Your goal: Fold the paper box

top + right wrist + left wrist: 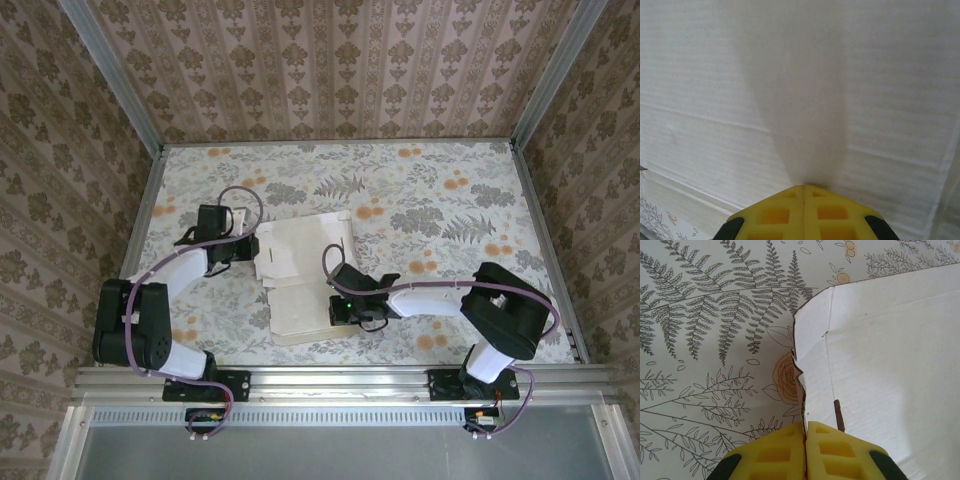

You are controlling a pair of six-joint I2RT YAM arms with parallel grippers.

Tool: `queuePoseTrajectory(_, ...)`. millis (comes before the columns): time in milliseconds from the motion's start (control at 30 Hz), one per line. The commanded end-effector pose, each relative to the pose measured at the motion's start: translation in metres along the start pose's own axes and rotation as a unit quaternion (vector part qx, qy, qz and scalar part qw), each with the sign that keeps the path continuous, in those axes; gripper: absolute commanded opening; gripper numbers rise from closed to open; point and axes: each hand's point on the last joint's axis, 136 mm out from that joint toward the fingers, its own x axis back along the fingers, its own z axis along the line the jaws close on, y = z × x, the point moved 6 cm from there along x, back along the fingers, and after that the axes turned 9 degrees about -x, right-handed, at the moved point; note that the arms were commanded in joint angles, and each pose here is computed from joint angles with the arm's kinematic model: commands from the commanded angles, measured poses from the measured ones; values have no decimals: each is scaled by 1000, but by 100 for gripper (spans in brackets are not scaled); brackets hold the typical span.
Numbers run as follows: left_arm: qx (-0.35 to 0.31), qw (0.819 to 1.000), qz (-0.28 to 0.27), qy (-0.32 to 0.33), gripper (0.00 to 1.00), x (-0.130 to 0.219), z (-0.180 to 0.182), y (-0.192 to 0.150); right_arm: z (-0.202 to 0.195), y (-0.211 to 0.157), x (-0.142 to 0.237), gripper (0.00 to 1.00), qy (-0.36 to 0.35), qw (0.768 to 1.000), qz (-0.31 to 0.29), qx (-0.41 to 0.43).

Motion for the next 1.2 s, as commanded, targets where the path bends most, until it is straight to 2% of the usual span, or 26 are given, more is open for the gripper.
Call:
queuePoseTrajectory(0,-1,1000,17,-17,6,-2,-12,-14,-28,6,-2,0,-59,996,-51,-43)
queuePoseTrajectory(200,-15,1000,0,-26,6,-2,-25,-9,-39,10,8,0,-69,991,-88,-78)
queuePoseTrajectory(433,-30,998,-11,-49,5,-1,-47,2,-39,10,7,0,-65,990,-92,-86)
queuePoseTrajectory(667,-39,998,-3,-40,5,4,-50,-8,-37,11,8,0,-57,990,-94,-84)
queuePoseTrajectory(933,-57,997,-20,-53,5,9,-64,-18,-37,10,6,0,-53,990,-93,-86)
queuePoseTrajectory(1167,-63,998,14,-23,5,9,-65,-37,-39,7,8,0,-52,991,-93,-86)
